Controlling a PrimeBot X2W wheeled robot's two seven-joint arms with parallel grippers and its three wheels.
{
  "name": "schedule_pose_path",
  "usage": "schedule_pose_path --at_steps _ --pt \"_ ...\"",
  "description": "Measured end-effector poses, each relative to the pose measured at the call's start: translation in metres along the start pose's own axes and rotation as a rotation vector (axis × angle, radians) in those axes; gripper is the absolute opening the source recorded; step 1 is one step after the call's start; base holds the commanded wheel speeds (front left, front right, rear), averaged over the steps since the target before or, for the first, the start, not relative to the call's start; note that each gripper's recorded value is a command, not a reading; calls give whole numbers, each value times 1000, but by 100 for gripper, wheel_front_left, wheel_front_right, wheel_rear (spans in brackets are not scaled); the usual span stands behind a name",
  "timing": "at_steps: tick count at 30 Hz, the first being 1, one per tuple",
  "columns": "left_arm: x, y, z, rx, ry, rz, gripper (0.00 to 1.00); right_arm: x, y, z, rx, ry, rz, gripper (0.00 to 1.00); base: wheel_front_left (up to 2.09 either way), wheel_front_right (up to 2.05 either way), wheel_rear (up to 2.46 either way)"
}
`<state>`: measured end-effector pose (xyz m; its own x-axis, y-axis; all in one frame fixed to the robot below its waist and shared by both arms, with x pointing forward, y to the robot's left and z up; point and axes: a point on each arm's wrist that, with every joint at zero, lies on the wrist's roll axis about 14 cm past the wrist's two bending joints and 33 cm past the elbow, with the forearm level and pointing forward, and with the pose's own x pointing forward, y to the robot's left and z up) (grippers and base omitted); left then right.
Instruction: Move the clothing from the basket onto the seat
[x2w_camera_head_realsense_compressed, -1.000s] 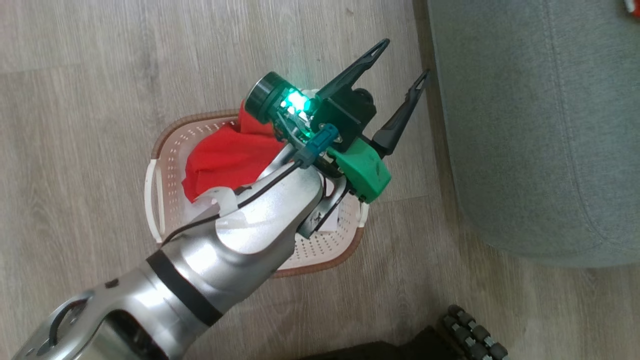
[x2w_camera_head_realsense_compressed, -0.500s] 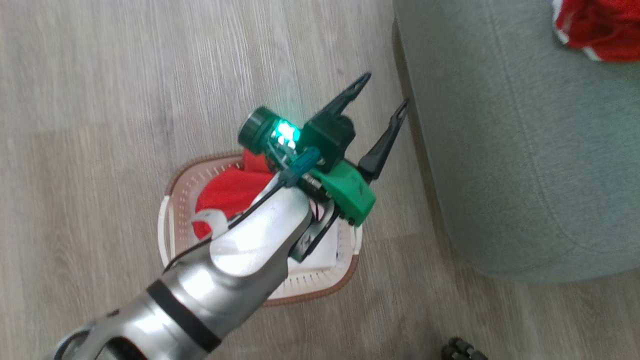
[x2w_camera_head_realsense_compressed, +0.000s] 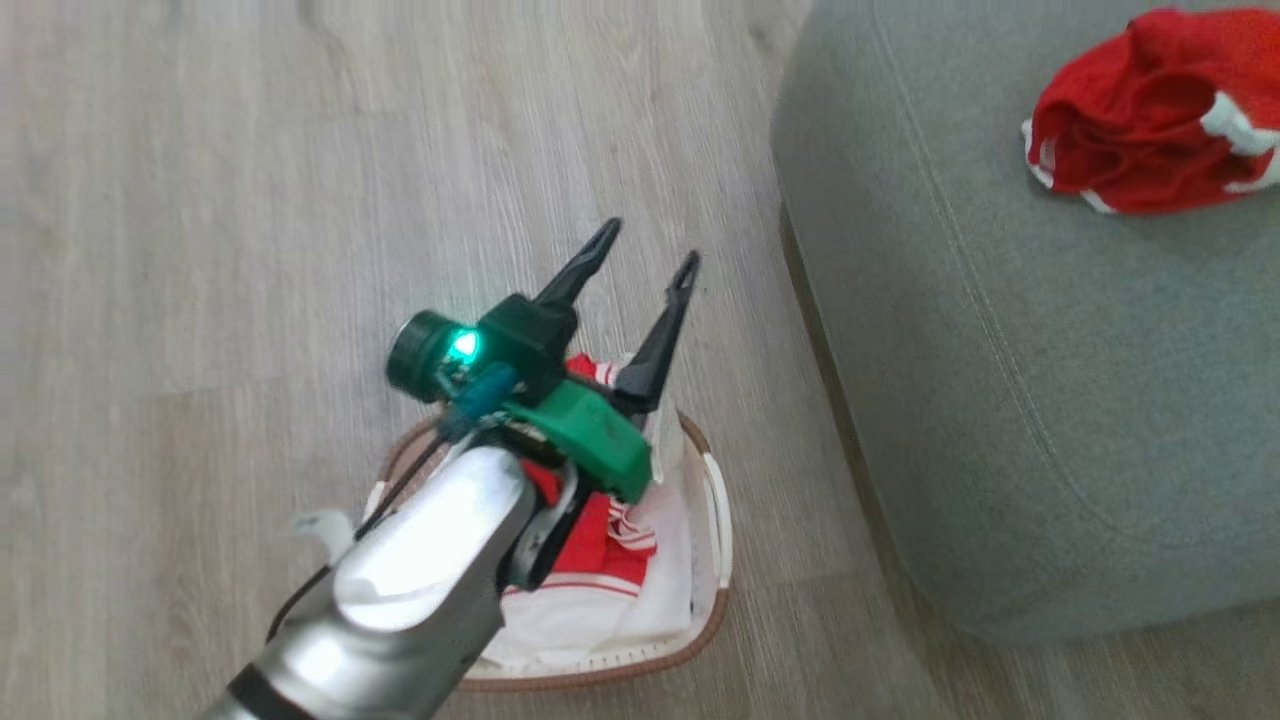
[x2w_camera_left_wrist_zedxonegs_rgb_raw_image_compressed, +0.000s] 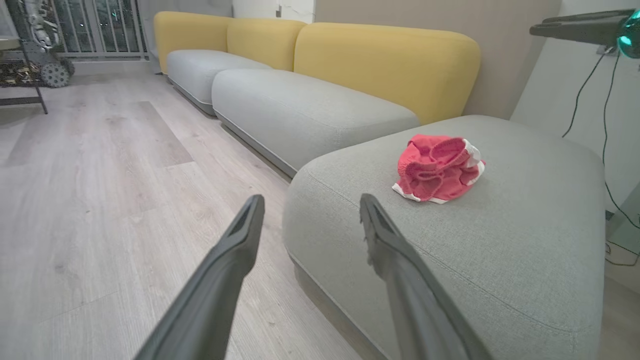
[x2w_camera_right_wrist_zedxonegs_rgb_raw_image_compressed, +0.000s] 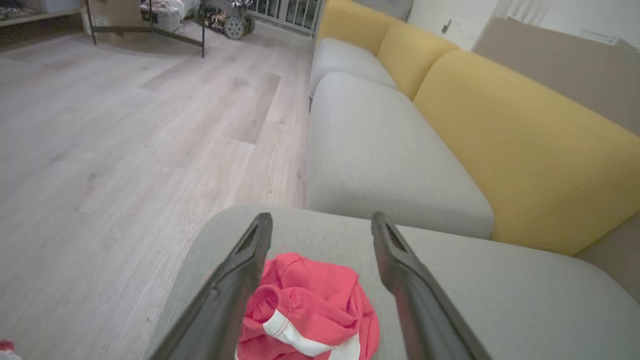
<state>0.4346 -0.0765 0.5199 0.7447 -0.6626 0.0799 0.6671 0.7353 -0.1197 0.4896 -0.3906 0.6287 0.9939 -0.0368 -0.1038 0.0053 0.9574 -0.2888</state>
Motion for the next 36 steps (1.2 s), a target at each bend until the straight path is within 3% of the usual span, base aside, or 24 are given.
schedule_pose_path --at_steps 15,28,36 --pt "-79 49 28 43 -47 240 100 -27 38 59 132 -284 77 100 0 0 0" --pt "-131 80 44 45 -92 408 100 -64 119 -17 349 -273 119 100 0 0 0" --pt "-158 87 34 78 -73 486 100 -94 151 -20 441 -341 100 100 0 0 0"
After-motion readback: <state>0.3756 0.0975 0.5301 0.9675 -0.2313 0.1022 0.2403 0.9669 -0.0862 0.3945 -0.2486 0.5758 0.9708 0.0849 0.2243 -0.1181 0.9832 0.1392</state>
